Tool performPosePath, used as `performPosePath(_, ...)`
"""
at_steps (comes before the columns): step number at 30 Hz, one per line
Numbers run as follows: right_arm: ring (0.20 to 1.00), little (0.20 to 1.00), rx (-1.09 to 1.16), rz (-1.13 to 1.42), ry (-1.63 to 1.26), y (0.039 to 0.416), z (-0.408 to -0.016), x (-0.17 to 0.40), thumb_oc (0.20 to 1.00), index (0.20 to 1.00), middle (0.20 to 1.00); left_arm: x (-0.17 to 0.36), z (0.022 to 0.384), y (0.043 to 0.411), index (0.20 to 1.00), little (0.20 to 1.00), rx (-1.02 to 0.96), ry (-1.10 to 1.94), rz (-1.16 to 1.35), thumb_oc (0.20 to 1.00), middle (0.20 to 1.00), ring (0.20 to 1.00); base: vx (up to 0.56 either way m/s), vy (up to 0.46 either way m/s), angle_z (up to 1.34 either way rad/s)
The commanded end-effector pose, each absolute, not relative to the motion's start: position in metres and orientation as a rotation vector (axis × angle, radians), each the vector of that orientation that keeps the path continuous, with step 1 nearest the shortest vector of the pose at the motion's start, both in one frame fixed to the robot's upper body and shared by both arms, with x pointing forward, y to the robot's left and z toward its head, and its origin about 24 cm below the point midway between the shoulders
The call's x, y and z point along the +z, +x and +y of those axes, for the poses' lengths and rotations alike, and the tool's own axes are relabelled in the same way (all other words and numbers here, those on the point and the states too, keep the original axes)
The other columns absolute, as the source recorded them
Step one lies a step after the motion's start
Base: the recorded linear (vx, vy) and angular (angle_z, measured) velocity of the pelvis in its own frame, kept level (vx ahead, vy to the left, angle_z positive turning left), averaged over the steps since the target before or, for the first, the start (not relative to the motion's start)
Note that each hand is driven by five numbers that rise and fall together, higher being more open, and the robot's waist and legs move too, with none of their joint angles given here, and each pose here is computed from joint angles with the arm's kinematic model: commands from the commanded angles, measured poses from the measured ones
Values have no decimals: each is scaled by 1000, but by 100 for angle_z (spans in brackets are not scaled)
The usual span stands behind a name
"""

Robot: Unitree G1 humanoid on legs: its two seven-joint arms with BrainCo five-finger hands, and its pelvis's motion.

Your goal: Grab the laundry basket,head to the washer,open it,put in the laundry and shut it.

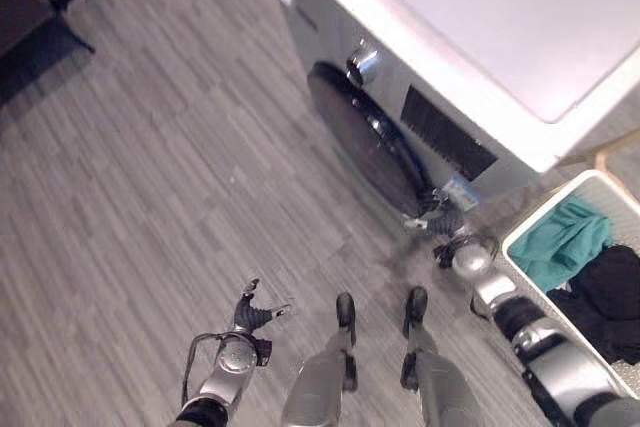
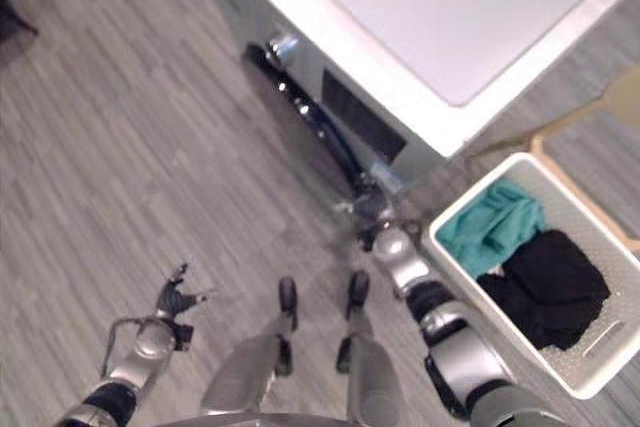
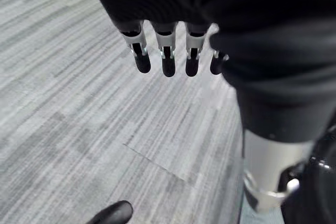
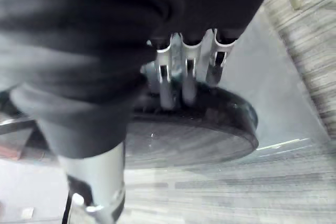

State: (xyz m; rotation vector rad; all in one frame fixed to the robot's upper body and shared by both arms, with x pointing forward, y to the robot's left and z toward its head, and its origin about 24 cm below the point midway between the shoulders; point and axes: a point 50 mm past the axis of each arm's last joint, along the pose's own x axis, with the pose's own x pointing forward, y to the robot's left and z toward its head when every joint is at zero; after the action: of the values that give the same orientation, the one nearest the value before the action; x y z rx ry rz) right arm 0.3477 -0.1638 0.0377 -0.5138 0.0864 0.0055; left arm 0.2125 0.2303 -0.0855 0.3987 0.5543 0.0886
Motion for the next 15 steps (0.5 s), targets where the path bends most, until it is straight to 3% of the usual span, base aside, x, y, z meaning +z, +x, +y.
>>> performPosePath(1,1000,1000,18,-35,-389,359,-140,64,1000,1000,1000,-85,252,204,1000,1000,175,388,557,1000,1000,1000,30,11,14)
performPosePath(7,1000,1000,142,-85,-287,356,-106,74,1000,1000,1000,-90,260,196,1000,1000,215,377,600,1000,1000,1000,28,21,9)
performPosePath(15,1000,1000,604,-273,-201,328,11,116,1000,1000,1000,-81,255,215,1000,1000,203,378,553,1000,1000,1000,-3,-10,3)
